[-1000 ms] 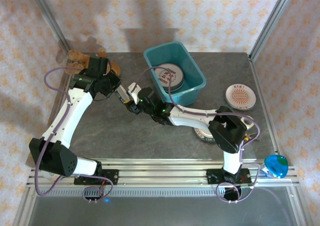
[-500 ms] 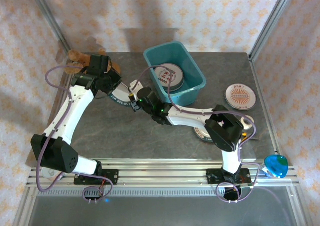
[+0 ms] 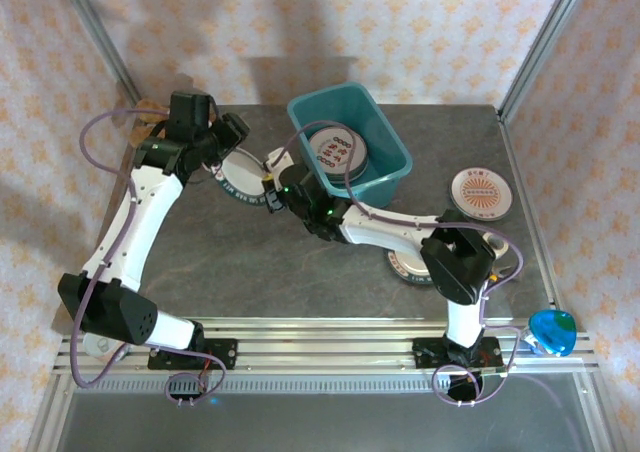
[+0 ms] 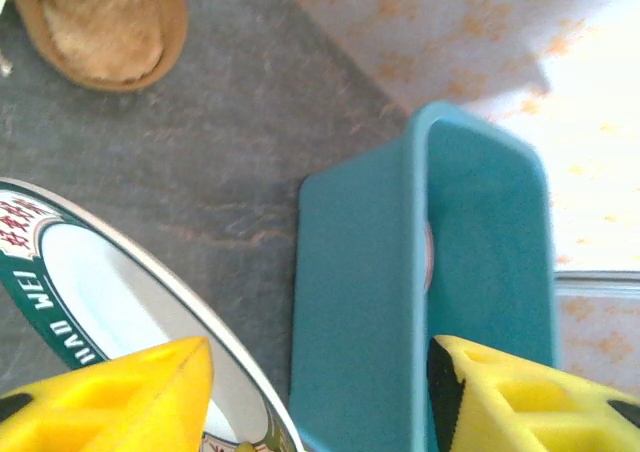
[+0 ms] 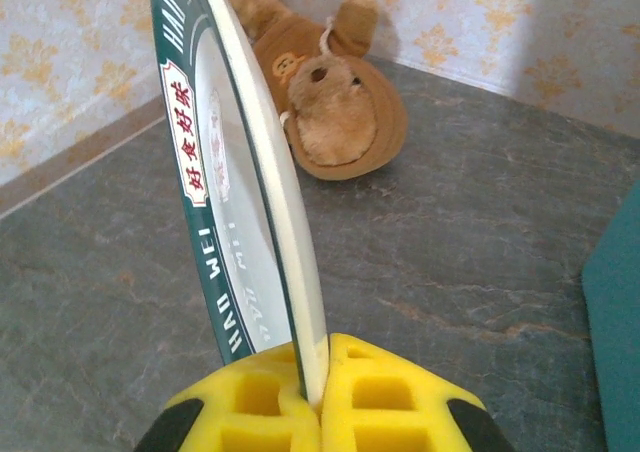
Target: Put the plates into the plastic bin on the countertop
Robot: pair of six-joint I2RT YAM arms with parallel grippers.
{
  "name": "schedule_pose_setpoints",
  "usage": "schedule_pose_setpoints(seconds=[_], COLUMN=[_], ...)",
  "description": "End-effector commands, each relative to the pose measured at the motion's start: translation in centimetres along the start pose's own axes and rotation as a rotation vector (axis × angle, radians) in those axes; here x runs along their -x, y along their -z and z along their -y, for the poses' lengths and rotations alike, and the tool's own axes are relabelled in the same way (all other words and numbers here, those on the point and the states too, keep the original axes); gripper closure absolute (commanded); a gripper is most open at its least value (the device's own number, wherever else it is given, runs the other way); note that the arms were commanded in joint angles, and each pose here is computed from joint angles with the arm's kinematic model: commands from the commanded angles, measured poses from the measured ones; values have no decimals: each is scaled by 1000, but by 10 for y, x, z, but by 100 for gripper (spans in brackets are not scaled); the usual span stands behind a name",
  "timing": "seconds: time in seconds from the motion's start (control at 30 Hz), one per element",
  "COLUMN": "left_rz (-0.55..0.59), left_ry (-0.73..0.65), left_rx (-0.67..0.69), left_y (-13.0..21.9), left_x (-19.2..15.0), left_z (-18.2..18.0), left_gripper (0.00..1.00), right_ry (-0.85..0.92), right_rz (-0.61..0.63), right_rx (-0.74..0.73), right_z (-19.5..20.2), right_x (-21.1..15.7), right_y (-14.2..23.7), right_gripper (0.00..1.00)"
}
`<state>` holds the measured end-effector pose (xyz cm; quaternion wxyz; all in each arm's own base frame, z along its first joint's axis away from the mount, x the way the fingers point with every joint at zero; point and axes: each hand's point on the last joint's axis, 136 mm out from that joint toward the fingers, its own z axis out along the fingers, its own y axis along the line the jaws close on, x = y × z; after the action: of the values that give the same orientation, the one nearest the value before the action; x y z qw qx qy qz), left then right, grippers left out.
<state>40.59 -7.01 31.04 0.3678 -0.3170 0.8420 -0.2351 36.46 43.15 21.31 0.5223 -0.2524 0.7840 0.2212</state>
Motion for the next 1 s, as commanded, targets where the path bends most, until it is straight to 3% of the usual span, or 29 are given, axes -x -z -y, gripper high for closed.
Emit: schedule_pose_setpoints(seconds=[0.0,0.27,0.43,0.63,0.97], left_rz=[124,272,271,163,76], left_ry=[-116,-281,-319,-338,-371], left_rx=[-48,-71,-119,-215,-197], left_y=[12,34,18,-30,-74], left_x=[34,74,81,68,52], left_z=[26,51,59,71,59], left_gripper=[37,28,26,26,26], right_ry=[-109,-341,-563,-894,-1072], right_rz=[128,172,222,199,79], right_rx=[1,-81,-127,-254,-430], right_z=[17,80,133,204,228], right_x=[75,132,154,122,67], right_y=[31,49,55,61,59], right_gripper=[100,100,100,100,100])
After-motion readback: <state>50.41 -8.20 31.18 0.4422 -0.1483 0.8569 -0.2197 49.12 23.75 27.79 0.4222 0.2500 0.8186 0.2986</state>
